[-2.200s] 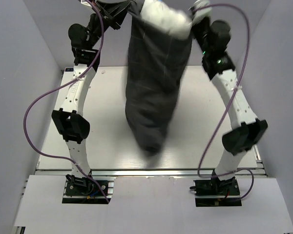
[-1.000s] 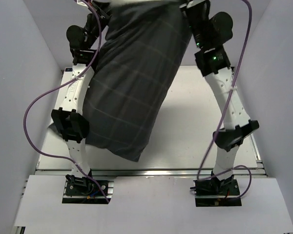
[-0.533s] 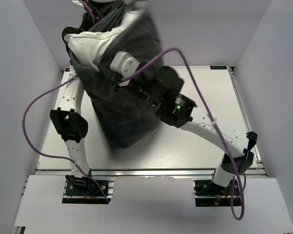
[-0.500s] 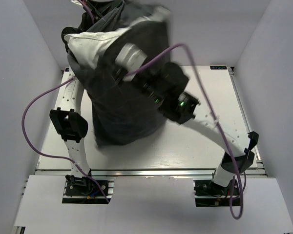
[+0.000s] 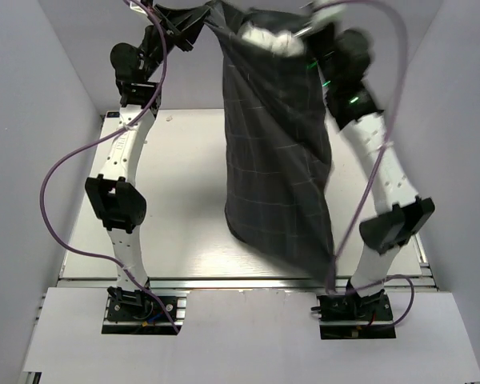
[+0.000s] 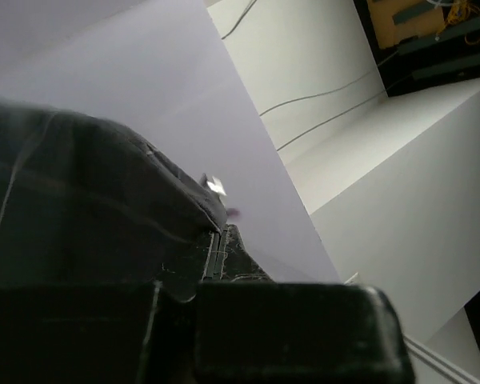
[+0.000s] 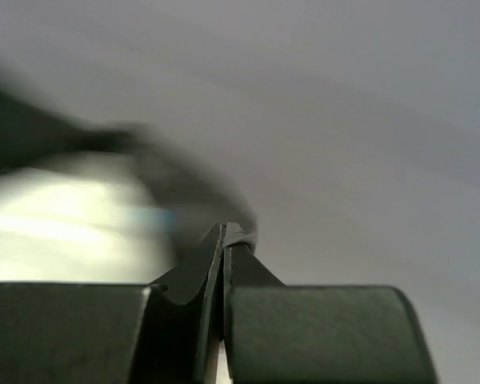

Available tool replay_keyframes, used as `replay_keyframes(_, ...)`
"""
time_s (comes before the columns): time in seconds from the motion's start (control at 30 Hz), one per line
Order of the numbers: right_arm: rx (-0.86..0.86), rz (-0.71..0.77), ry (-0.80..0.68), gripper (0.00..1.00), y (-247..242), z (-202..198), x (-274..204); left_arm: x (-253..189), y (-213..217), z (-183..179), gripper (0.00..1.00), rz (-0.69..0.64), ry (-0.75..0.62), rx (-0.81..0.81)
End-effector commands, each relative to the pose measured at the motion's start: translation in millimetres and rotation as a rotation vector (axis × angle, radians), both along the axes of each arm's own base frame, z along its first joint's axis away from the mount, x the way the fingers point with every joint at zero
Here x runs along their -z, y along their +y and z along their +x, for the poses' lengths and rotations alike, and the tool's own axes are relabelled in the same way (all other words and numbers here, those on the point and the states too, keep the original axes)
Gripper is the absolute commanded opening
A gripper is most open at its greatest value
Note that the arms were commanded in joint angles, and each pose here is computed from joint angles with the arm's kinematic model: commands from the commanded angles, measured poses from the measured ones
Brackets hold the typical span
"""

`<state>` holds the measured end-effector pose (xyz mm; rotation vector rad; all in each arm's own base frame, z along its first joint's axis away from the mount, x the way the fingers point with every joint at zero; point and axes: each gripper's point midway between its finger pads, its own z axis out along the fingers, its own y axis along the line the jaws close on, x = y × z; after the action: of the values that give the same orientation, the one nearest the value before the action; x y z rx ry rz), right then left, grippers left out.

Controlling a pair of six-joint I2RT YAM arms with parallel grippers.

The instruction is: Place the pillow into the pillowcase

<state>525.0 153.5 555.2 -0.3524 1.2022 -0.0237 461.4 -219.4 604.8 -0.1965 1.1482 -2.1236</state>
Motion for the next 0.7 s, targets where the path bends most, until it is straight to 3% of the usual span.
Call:
replay_keyframes(0.0,-0.580,0.071,-0.429,0.00,147,-237,-134,-33,10,-28,0.00,-0.032,-0.125,-0.013)
replay_keyframes(0.1,-0.840,0.080,-0.499,0.00,215,-340,-135,-29,10,-24,0.00,-0.033,-0.114,-0.015)
replay_keyframes(0.17,-0.831,0.141,-0.539,0.00,219,-350,-160,-32,11,-25,0.00,-0.035,-0.122,-0.018)
replay_keyframes(0.2,-0.763,0.117,-0.568,0.00,228,-335,-160,-34,11,-27,0.00,-0.038,-0.126,-0.017)
replay_keyframes(0.23,-0.598,0.141,-0.597,0.00,201,-305,-176,-36,13,-29,0.00,-0.040,-0.131,-0.020)
replay_keyframes(0.27,-0.562,0.160,-0.618,0.00,197,-301,-182,-38,13,-31,0.00,-0.042,-0.136,-0.019)
replay_keyframes(0.33,-0.372,0.146,-0.613,0.00,152,-226,-182,-40,14,-33,0.00,-0.045,-0.138,-0.021)
replay_keyframes(0.37,-0.215,0.119,-0.598,0.00,107,-178,-177,-42,14,-36,0.00,-0.046,-0.144,-0.021)
replay_keyframes(0.47,0.018,0.081,-0.497,0.00,20,-97,-147,-42,15,-38,0.00,-0.050,-0.143,-0.021)
replay_keyframes(0.57,0.079,0.112,-0.411,0.00,-27,-71,-128,-38,13,-35,0.00,-0.042,-0.138,-0.017)
replay_keyframes(0.6,0.065,0.133,-0.414,0.00,-30,-80,-134,-34,13,-31,0.00,-0.039,-0.129,-0.016)
replay_keyframes(0.67,-0.079,0.162,-0.426,0.00,1,-100,-143,-30,11,-28,0.00,-0.035,-0.120,-0.011)
